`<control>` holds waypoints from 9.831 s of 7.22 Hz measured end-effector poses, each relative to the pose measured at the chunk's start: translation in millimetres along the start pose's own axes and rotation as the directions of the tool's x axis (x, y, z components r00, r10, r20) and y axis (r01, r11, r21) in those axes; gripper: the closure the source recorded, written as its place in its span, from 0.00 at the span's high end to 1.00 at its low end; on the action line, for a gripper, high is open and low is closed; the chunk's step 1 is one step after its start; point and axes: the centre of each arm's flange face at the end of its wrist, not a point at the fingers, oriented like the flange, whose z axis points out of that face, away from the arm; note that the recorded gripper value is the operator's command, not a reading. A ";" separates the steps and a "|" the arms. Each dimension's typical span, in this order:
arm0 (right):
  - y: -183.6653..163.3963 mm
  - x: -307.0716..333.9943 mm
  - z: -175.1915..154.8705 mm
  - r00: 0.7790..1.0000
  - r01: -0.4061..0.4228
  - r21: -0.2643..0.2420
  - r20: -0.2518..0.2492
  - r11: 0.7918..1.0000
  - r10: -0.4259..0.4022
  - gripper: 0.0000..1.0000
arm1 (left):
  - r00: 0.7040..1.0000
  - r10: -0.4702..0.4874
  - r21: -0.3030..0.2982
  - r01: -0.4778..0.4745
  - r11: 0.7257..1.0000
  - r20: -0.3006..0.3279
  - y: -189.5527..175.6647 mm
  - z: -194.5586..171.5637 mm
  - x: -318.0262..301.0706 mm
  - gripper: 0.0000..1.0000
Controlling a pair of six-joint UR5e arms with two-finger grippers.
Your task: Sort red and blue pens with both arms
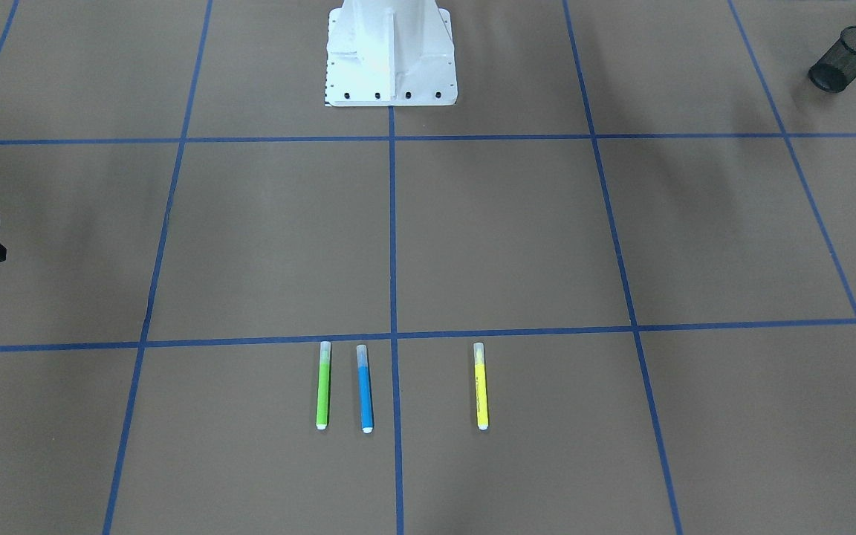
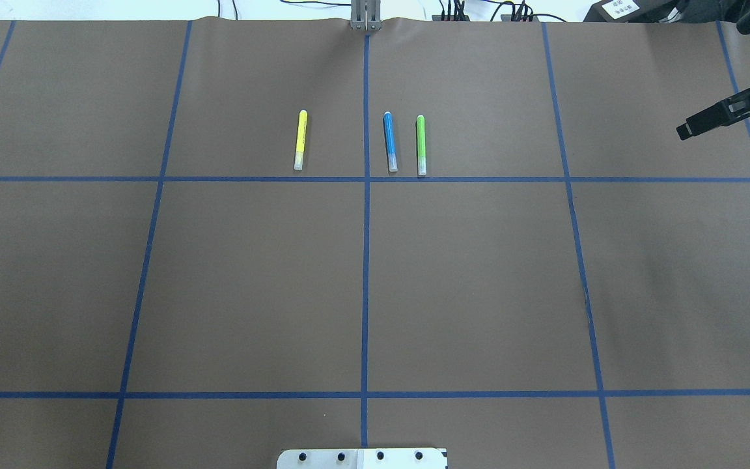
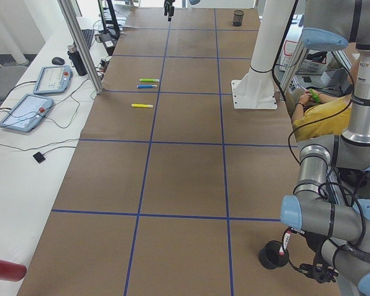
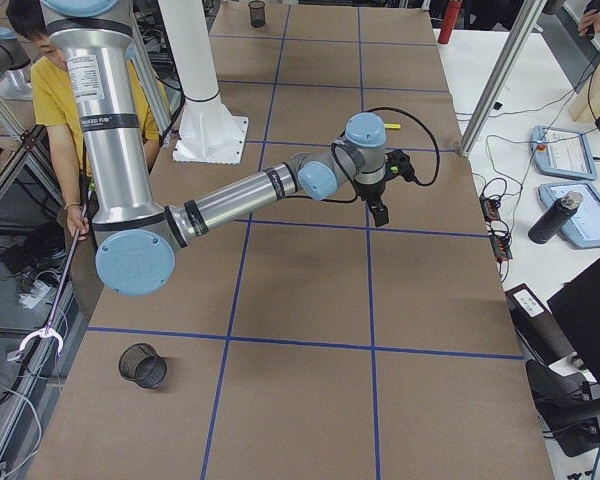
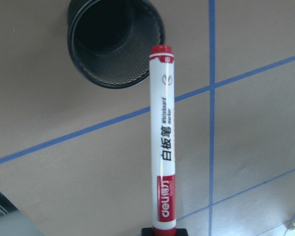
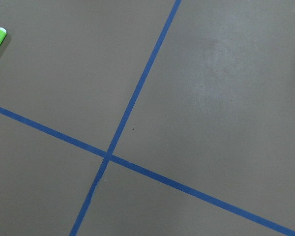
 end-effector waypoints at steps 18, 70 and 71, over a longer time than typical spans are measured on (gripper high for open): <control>-6.9 -0.6 -1.3 1.000 0.003 0.016 -0.024 1.000 -0.002 1.00 | 0.946 0.300 0.236 -0.320 0.917 0.120 -67.2 -64.9 50.7 1.00; -207.9 -327.5 112.1 0.949 -0.312 -0.049 0.031 0.949 0.314 0.00 | 0.001 0.692 -0.179 -0.966 0.188 0.722 43.3 153.5 396.2 1.00; -195.1 -298.3 90.3 0.949 -0.312 -0.056 0.023 0.948 0.313 0.00 | -0.007 0.696 -0.185 -0.966 0.182 0.718 47.1 157.5 397.4 1.00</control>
